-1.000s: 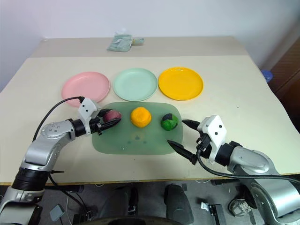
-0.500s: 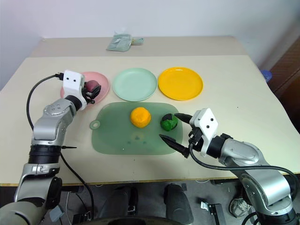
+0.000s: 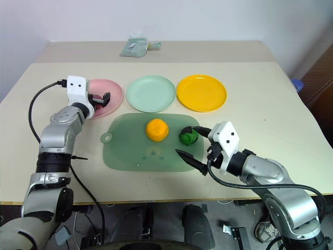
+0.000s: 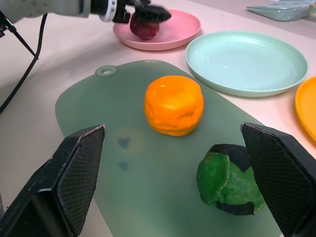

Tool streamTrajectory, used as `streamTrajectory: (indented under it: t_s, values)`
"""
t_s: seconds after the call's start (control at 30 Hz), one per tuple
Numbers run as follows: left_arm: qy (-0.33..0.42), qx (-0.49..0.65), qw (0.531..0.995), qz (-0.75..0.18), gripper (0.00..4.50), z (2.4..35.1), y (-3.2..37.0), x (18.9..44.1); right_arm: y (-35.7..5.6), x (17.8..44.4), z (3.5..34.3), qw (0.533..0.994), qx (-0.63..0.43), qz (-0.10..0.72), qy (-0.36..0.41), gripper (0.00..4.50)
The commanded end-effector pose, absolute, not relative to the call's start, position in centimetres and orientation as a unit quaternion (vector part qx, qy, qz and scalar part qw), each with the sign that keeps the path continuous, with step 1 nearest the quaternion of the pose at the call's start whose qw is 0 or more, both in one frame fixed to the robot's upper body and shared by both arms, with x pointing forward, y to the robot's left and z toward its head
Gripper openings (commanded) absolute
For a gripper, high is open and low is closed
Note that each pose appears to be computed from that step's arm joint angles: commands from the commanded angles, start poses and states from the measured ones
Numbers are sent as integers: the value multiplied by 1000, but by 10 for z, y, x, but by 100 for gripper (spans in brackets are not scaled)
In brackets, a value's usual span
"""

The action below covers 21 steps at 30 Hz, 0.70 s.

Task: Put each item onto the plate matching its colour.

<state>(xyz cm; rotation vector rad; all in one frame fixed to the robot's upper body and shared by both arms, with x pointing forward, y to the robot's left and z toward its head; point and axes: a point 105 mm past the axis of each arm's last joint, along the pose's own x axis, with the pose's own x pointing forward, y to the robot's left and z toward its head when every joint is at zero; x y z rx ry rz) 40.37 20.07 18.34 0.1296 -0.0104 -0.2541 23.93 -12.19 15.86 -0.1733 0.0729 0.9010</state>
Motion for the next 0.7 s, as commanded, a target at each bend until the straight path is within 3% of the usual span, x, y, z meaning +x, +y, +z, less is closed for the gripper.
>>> streamTrajectory:
  t_s: [0.03, 0.23, 0.7]
  values:
    - [-49, 90, 961, -258, 447, 203, 157, 382, -126, 241, 165, 897, -98, 431, 19, 450]
    - [-24, 100, 920, -378, 447, 185, 132, 350, -122, 253, 170, 899, -109, 424, 2, 450]
    - [-4, 106, 917, -385, 447, 176, 139, 341, -121, 259, 165, 901, -111, 420, 1, 450]
